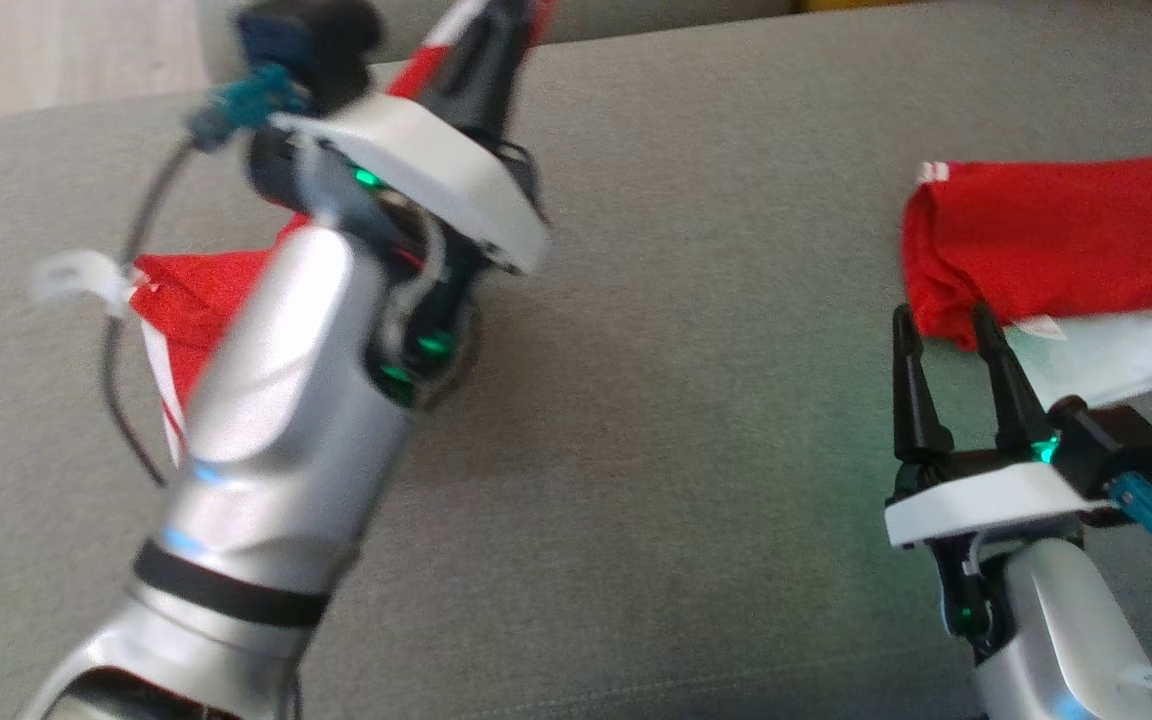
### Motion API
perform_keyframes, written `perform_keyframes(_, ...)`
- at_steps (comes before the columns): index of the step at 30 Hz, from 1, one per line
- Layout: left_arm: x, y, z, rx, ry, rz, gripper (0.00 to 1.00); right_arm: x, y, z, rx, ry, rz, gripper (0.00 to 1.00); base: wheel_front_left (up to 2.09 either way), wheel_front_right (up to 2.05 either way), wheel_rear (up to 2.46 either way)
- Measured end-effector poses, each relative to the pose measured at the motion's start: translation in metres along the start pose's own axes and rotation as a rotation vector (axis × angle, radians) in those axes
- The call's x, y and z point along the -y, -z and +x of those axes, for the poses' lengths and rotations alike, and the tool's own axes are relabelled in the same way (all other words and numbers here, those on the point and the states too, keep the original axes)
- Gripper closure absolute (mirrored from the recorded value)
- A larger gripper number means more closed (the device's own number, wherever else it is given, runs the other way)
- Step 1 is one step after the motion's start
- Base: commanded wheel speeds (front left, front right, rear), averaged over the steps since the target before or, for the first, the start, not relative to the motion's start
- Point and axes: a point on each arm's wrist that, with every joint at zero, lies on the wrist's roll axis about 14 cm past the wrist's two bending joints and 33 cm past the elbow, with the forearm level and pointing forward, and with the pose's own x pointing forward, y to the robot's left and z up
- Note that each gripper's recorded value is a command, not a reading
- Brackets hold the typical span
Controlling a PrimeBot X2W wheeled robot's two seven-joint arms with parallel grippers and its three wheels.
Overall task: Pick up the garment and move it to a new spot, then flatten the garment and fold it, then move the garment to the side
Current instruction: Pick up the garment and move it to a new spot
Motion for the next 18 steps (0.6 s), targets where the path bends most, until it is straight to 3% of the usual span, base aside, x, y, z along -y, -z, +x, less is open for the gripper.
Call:
perform_keyframes(5, 0.053, 0.052, 0.005, -0.103, 0.094, -0.093, 1.00, 0.013, 0.000, -0.003, -0.004, 0.035, 0.002, 0.00, 0.00, 0.00, 0.00)
perform_keyframes(6, 0.065, 0.065, 0.003, -0.143, 0.123, -0.104, 0.67, 0.016, -0.001, -0.004, -0.003, 0.045, 0.003, 0.00, 0.00, 0.00, 0.00)
perform_keyframes(7, 0.077, 0.078, 0.000, -0.183, 0.156, -0.110, 0.00, 0.020, -0.001, -0.004, -0.002, 0.056, 0.002, 0.00, 0.00, 0.00, 0.00)
perform_keyframes(11, 0.101, 0.117, -0.014, -0.289, 0.218, -0.123, 0.00, 0.030, 0.001, -0.007, -0.009, 0.086, -0.001, 0.00, 0.00, 0.00, 0.00)
perform_keyframes(18, 0.074, 0.121, -0.024, -0.264, 0.107, -0.134, 0.00, 0.026, -0.004, -0.004, 0.009, 0.074, -0.009, 0.00, 0.00, 0.00, 0.00)
